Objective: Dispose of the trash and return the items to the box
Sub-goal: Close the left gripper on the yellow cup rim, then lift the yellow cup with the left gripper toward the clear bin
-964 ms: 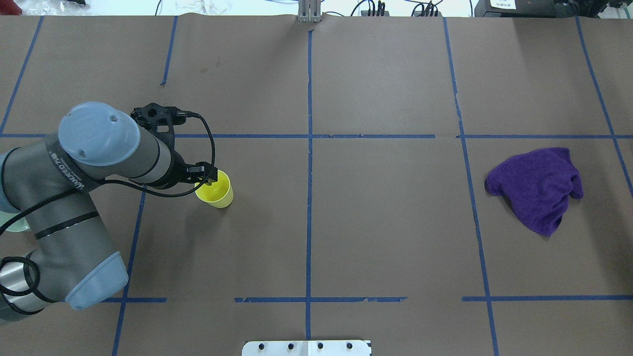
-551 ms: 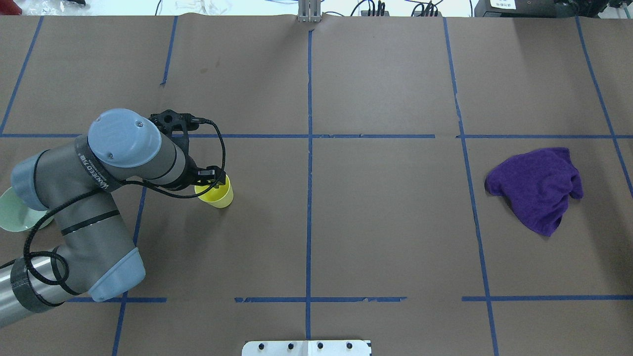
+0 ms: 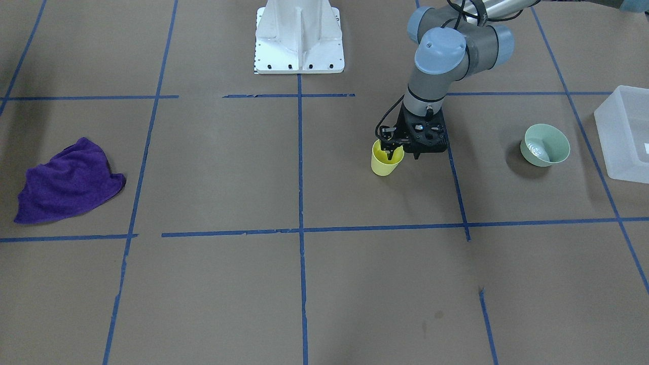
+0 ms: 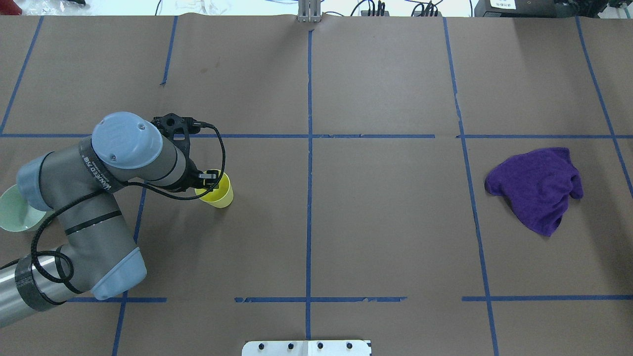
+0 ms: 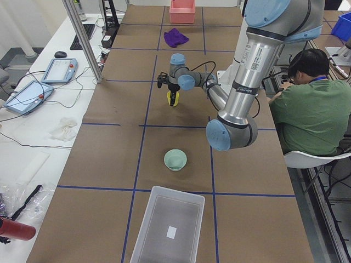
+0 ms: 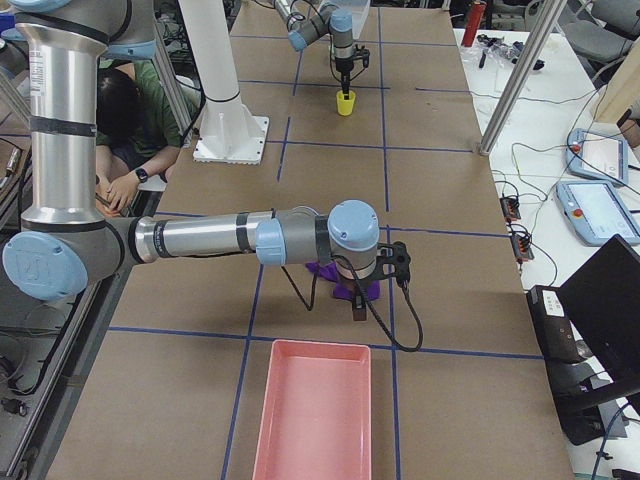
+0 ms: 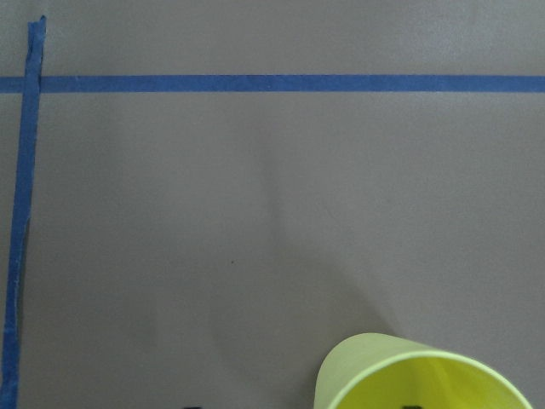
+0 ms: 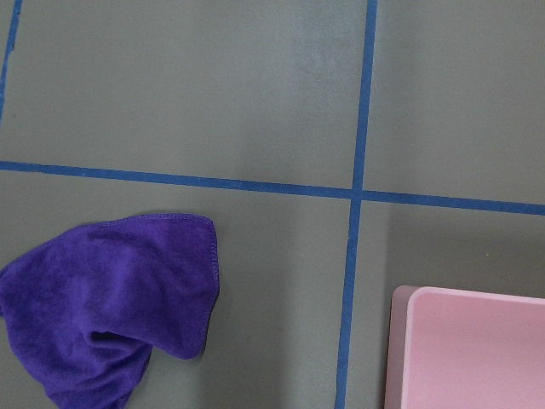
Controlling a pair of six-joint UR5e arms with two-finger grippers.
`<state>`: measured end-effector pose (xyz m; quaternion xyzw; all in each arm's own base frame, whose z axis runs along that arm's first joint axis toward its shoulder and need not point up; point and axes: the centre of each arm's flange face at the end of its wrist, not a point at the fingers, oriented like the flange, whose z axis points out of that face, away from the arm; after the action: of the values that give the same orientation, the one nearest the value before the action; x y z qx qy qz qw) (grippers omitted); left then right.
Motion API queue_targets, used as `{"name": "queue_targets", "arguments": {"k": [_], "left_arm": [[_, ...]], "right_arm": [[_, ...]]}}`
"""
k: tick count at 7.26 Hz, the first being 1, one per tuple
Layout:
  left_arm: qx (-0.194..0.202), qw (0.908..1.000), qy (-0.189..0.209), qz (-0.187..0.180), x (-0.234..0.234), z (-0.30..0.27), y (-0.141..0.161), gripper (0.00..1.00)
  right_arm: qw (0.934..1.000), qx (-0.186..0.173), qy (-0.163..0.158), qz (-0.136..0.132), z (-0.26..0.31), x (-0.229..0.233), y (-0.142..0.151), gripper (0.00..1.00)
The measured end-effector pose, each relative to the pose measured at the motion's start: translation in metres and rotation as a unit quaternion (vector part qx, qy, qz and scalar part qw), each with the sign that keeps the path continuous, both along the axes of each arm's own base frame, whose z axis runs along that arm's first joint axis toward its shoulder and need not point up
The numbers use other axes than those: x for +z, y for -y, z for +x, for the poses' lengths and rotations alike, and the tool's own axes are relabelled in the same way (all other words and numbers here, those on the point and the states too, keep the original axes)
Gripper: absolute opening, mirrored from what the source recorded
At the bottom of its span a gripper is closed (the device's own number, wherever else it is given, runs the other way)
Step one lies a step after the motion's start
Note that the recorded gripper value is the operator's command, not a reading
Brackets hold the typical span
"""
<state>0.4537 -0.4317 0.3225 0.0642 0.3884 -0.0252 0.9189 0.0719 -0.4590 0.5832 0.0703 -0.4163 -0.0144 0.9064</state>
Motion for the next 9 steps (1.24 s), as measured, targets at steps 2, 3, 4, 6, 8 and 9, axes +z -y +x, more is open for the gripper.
{"name": "queue_targets", "arguments": {"k": [2,3,4,6,8,9], "left_arm": [[0.007,0.9999,-0.010,-0.003,-0.004,0.001,-0.002,0.00],[0.019,0.9995,-0.022,-0.012,-0.007,0.000,-0.005,0.00],[0.025,0.9988,-0.039,-0.019,-0.017,-0.012,-0.004,0.00],[-0.002,0.9979,-0.061,-0.023,-0.043,-0.087,0.032,0.00],[-0.009,0.9992,-0.039,0.011,-0.054,-0.180,0.071,0.00],[-0.004,0.9991,-0.019,0.037,-0.048,-0.221,0.088,0.00]], "right_arm": [[1.0000,0.000,0.001,0.001,0.000,-0.001,0.000,1.00],[1.0000,0.000,0.001,0.002,0.000,-0.002,0.000,1.00],[1.0000,0.000,0.001,0.003,0.000,-0.004,0.000,1.00],[1.0000,0.008,0.003,-0.001,0.000,-0.012,-0.003,1.00],[0.9979,0.049,0.015,-0.040,-0.006,-0.027,-0.006,1.00],[0.9968,0.055,0.020,-0.054,-0.019,-0.038,-0.005,1.00]]}}
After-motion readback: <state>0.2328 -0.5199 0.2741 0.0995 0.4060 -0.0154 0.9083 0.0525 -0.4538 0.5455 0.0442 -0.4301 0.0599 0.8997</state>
